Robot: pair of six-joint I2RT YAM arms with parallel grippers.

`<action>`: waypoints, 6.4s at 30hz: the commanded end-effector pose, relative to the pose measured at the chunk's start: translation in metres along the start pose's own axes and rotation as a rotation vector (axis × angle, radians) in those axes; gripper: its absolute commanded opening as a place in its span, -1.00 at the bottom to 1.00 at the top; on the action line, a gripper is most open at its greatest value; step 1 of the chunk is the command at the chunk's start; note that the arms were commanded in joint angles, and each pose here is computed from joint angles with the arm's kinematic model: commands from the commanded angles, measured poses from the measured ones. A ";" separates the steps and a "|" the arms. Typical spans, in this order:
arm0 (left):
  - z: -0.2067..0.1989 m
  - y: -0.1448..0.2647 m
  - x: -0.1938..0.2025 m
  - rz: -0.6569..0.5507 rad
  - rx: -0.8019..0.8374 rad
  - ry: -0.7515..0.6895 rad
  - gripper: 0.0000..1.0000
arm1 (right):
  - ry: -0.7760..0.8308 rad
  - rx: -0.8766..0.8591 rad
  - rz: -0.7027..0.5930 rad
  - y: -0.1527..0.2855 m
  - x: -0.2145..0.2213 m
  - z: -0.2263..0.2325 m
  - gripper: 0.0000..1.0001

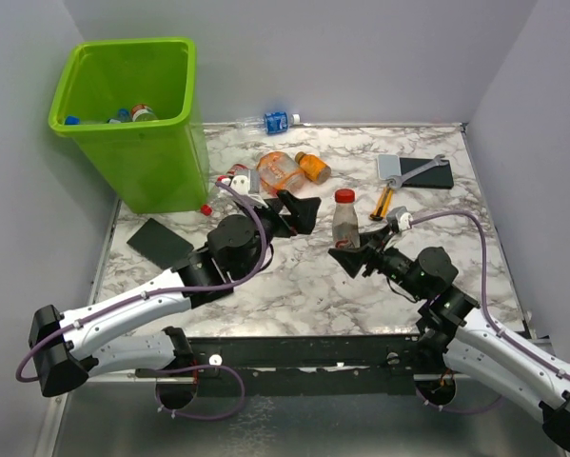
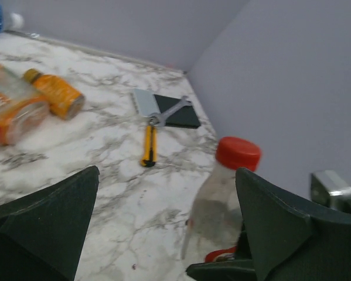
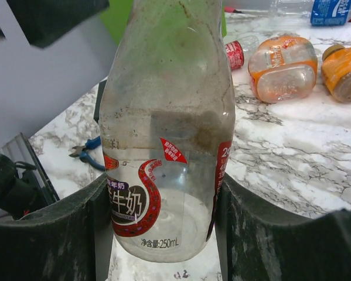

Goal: Put the plastic bottles in the bin
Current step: Pick up the plastic bottle at the center of the board, then place the plastic bottle in the trash bin, then move the plastic bottle to the center of the board.

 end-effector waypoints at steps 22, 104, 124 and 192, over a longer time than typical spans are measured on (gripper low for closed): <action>-0.120 -0.026 0.039 0.245 0.542 -0.123 0.49 | 0.054 -0.168 -0.054 0.007 -0.013 0.029 -0.30; 0.235 -0.021 -0.366 -0.937 -1.047 -0.264 -1.00 | -0.349 0.268 0.193 0.040 0.039 -0.020 0.94; 0.281 -0.065 -0.308 -0.715 -1.092 -0.290 -0.32 | -0.299 0.320 0.190 0.044 0.040 -0.031 0.95; 0.141 -0.042 0.054 0.195 -0.294 -0.513 0.98 | -0.554 0.734 0.248 -0.108 0.053 -0.189 0.87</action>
Point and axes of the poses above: each gripper's point midway between its finger pads, its own y axis back along the fingers, its own z axis along the line the jaws close on, x = y × z, the point moved 1 cm from there along y, back along the fingers, and after that the axes turned 2 degrees about -y, right-handed, at the moved point
